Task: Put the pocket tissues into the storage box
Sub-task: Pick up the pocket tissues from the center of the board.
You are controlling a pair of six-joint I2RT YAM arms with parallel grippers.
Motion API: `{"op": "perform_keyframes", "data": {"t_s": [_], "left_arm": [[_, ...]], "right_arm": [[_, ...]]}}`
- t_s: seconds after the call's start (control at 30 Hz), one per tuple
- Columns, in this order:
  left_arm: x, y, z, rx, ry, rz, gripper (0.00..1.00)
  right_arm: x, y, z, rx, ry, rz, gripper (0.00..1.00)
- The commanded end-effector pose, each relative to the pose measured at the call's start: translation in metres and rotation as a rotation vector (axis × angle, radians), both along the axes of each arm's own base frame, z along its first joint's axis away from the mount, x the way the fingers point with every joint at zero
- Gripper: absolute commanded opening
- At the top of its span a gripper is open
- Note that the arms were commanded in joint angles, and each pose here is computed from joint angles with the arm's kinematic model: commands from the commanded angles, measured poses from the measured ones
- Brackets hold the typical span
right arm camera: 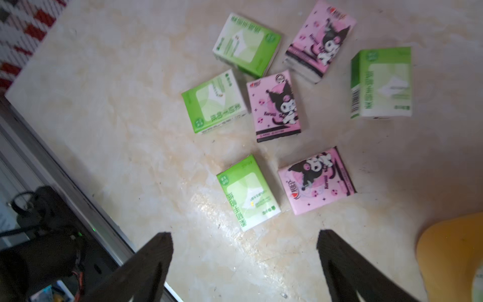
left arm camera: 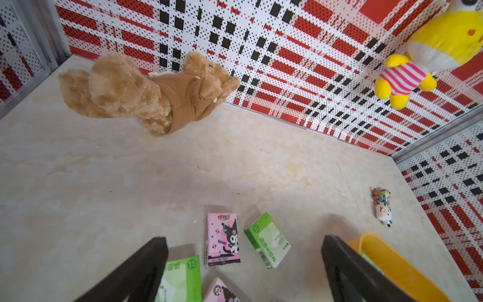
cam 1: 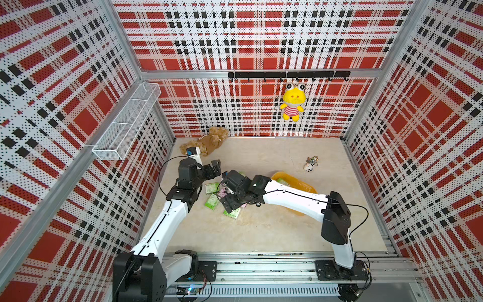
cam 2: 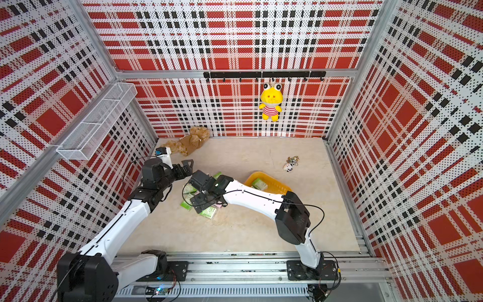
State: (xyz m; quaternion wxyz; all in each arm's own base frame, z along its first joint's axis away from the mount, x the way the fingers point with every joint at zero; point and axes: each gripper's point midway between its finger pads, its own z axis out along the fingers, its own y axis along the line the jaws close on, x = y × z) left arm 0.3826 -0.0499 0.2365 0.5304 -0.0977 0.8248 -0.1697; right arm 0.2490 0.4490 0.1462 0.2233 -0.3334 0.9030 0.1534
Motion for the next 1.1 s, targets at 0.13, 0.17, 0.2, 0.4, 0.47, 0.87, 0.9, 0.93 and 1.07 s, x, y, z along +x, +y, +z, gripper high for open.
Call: {"op": "perform_keyframes", "data": {"t_s": [0.13,0.17,0.2,0.4,0.47,0.87,0.9,0.93,1.07], "left_arm": [[-0.011,0.064,0.002,-0.098,-0.012,0.2,0.99],[-0.013,0.074,0.002,-0.112,-0.014,0.224,0.99],[-0.015,0.082,0.002,-0.124,-0.014,0.242,0.99],[-0.02,0.107,0.0,-0.145,-0.015,0.276,0.99],[-0.02,0.107,0.001,-0.136,-0.016,0.272,0.99],[-0.022,0.099,0.0,-0.125,-0.018,0.226,0.99],[-0.022,0.1,0.0,-0.124,-0.018,0.229,0.99],[-0.022,0.101,0.001,-0.122,-0.019,0.232,0.99],[-0.022,0.101,-0.001,-0.124,-0.015,0.235,0.99]], "right_arm": [[-0.004,0.008,-0.026,-0.045,-0.006,0.201,0.94],[-0.005,0.01,-0.031,-0.052,0.0,0.216,0.94],[-0.005,0.011,-0.036,-0.061,0.003,0.226,0.94],[-0.006,0.017,-0.065,-0.116,0.031,0.292,0.93],[-0.005,0.018,-0.075,-0.136,0.036,0.304,0.93],[-0.001,0.023,-0.109,-0.217,0.059,0.354,0.91],[-0.002,0.024,-0.111,-0.216,0.064,0.356,0.91],[-0.003,0.024,-0.112,-0.217,0.069,0.357,0.9],[-0.005,0.021,-0.117,-0.229,0.08,0.365,0.88]]}}
